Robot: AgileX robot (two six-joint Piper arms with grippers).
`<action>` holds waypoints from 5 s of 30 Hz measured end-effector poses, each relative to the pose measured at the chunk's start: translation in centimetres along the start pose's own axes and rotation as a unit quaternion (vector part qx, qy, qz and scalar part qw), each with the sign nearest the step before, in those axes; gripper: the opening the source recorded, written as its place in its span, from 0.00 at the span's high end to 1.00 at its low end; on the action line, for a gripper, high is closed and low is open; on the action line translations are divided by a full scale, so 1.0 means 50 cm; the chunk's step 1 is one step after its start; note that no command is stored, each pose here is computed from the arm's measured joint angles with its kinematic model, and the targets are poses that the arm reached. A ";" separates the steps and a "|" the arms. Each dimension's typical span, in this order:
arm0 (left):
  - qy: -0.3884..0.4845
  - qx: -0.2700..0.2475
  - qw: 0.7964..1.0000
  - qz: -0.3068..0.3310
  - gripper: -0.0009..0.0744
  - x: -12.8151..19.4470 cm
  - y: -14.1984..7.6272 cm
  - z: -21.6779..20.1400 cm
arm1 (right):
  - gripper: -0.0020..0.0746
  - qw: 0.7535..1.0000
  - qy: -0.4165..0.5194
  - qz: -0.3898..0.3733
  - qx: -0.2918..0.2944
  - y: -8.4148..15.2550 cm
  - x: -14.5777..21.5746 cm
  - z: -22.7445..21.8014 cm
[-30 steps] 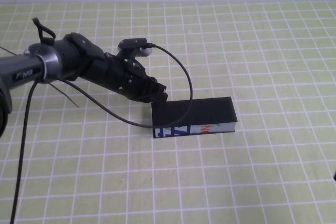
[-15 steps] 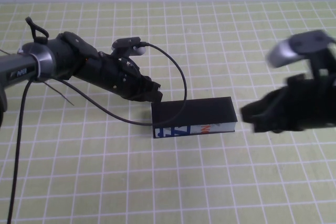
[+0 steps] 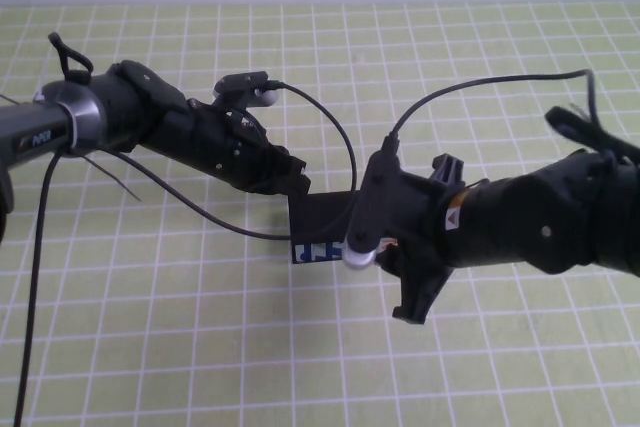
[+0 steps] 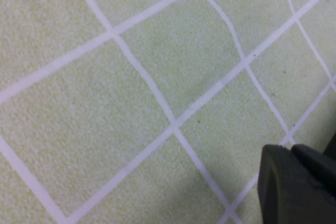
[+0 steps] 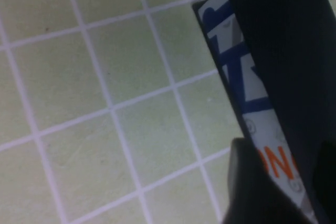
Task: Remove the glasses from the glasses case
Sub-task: Pick up the glasses from the glasses case
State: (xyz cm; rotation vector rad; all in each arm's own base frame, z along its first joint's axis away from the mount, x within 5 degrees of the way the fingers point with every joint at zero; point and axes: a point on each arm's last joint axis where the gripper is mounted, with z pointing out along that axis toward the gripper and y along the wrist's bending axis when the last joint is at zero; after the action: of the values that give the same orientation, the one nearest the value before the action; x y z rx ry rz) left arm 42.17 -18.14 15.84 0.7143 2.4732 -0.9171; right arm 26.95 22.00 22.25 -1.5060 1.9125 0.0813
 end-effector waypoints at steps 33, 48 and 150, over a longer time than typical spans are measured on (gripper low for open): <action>-0.002 -0.001 1.000 0.001 0.99 -0.001 0.000 0.000 | 0.88 0.995 0.005 -0.078 0.056 -0.056 0.017 0.122; -0.015 -0.002 1.000 0.001 0.99 -0.013 0.004 -0.036 | 0.96 0.994 -0.009 -0.083 0.069 -0.074 -0.009 0.086; -0.204 0.108 0.912 0.340 0.99 0.128 -0.001 0.000 | 0.92 0.997 -0.024 -0.024 0.065 -0.078 -0.021 0.077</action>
State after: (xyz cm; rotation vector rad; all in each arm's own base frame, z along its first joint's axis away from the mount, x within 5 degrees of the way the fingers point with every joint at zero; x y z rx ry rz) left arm 37.13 -16.12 12.47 1.2116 1.5926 -0.9350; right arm 32.27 23.31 21.29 -1.4487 1.8073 -0.0266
